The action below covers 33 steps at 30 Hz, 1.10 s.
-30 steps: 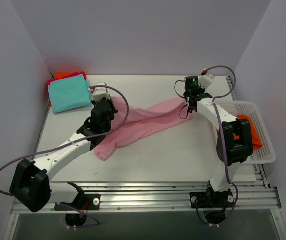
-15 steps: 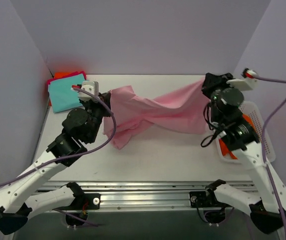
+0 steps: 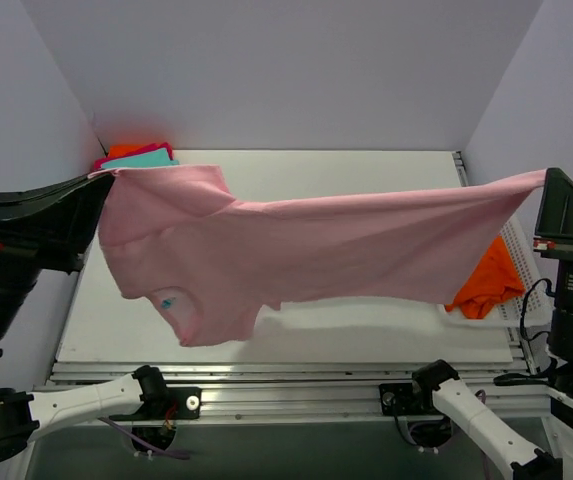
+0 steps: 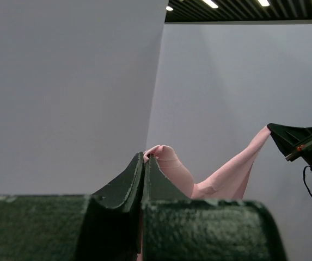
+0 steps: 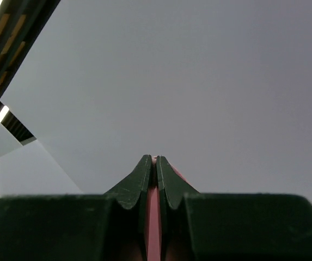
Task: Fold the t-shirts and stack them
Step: Flatten out the tshirt
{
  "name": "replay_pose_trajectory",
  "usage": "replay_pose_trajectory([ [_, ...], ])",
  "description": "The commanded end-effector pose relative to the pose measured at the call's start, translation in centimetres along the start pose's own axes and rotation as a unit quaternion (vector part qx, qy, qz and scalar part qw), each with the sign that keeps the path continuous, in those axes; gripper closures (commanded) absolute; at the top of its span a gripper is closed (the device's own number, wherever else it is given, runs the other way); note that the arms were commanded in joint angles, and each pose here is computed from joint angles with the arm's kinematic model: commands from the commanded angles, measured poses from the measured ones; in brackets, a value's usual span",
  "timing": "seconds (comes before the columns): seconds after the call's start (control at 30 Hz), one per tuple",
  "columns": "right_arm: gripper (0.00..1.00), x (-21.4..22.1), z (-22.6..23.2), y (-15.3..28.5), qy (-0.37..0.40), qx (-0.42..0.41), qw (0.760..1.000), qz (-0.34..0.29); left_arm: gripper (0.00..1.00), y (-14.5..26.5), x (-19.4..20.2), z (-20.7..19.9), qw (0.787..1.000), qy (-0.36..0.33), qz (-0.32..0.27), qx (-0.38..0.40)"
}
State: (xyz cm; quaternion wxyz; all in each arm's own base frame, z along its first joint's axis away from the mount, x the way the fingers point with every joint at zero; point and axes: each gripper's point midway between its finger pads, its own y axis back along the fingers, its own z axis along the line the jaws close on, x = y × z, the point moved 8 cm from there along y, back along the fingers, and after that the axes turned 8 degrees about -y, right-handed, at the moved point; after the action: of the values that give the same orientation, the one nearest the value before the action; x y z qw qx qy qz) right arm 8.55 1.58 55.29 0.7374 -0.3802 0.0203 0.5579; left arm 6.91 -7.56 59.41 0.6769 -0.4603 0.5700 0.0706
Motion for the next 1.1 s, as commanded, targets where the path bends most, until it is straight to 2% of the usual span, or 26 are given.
replay_pose_trajectory([
  [0.0, 1.00, -1.9, 2.4, 0.0, 0.028, -0.053, 0.998, -0.011, 0.98, 0.2, -0.5, -1.3, 0.995, -0.037, 0.009, 0.089],
  [0.1, 1.00, -2.4, 2.8, -1.6, 0.060, -0.023, 0.998, -0.027, 0.98, 0.5, -1.3, -1.2, 0.994, -0.054, -0.006, 0.097],
  [0.2, 1.00, 0.4, 0.8, -4.8, 0.090, 0.033, 0.995, 0.013, 0.98, 0.0, -0.6, -0.3, 0.996, -0.074, 0.001, 0.055],
  [0.3, 1.00, 4.6, -2.7, -8.0, 0.116, 0.092, 0.988, 0.052, 0.98, -1.7, 2.3, 0.6, 0.993, -0.115, 0.026, -0.019],
  [0.33, 1.00, 6.3, -4.1, -9.0, 0.124, 0.113, 0.984, 0.066, 0.98, -2.6, 4.6, 0.4, 0.990, -0.129, 0.054, -0.031],
  [0.4, 1.00, 9.0, -6.9, -9.9, 0.138, 0.147, 0.976, 0.081, 0.98, -3.5, 6.4, 0.9, 0.983, -0.152, 0.076, -0.074],
  [0.57, 1.00, 15.7, -13.8, -11.4, 0.163, 0.222, 0.953, 0.126, 0.98, -6.3, 15.4, 2.4, 0.953, -0.208, 0.162, -0.147],
  [0.6, 1.00, 16.7, -14.8, -11.7, 0.166, 0.230, 0.951, 0.127, 0.98, -6.9, 17.0, 2.7, 0.958, -0.185, 0.170, -0.140],
  [0.63, 1.00, 19.0, -17.2, -11.7, 0.176, 0.251, 0.940, 0.150, 0.98, -7.5, 18.9, 5.4, 0.948, -0.191, 0.187, -0.172],
  [0.7, 1.00, 21.4, -19.7, -11.8, 0.181, 0.272, 0.930, 0.167, 0.98, -7.9, 23.1, 7.7, 0.950, -0.161, 0.209, -0.166],
  [0.73, 1.00, 23.5, -21.8, -12.2, 0.188, 0.286, 0.923, 0.178, 0.98, -8.0, 25.5, 10.9, 0.937, -0.170, 0.235, -0.194],
  [0.77, 1.00, 24.8, -23.3, -12.0, 0.193, 0.299, 0.916, 0.187, 0.98, -8.3, 26.9, 12.1, 0.937, -0.156, 0.235, -0.203],
  [0.8, 1.00, 25.9, -24.5, -12.5, 0.195, 0.306, 0.913, 0.185, 0.98, -8.8, 30.8, 13.7, 0.933, -0.146, 0.263, -0.197],
  [0.83, 1.00, 28.6, -27.5, -12.4, 0.209, 0.335, 0.896, 0.205, 0.98, -8.7, 32.5, 16.5, 0.924, -0.147, 0.278, -0.216],
  [0.87, 1.00, 29.5, -28.5, -13.2, 0.210, 0.340, 0.894, 0.205, 0.98, -8.9, 34.2, 17.9, 0.920, -0.144, 0.292, -0.218],
  [0.9, 1.00, 30.8, -29.7, -13.7, 0.211, 0.346, 0.890, 0.210, 0.98, -9.8, 38.0, 20.2, 0.910, -0.138, 0.322, -0.221],
  [0.93, 1.00, 33.9, -33.2, -13.3, 0.224, 0.371, 0.869, 0.240, 0.98, -10.2, 40.0, 21.7, 0.907, -0.131, 0.338, -0.213],
  [0.97, 1.00, 34.6, -33.4, -15.1, 0.218, 0.365, 0.875, 0.234, 0.98, -10.3, 41.4, 24.0, 0.899, -0.127, 0.351, -0.227],
  [1.0, 1.00, 36.0, -34.7, -15.5, 0.220, 0.371, 0.869, 0.242, 0.98, -11.5, 44.8, 26.5, 0.893, -0.119, 0.369, -0.229],
  [1.03, 1.00, 38.7, -38.1, -14.8, 0.228, 0.391, 0.850, 0.268, 0.98, -12.1, 46.7, 27.7, 0.894, -0.105, 0.379, -0.213],
  [1.07, 1.00, 39.1, -37.8, -17.3, 0.221, 0.384, 0.859, 0.257, 0.98, -10.6, 51.7, 30.3, 0.873, -0.083, 0.427, -0.221],
])
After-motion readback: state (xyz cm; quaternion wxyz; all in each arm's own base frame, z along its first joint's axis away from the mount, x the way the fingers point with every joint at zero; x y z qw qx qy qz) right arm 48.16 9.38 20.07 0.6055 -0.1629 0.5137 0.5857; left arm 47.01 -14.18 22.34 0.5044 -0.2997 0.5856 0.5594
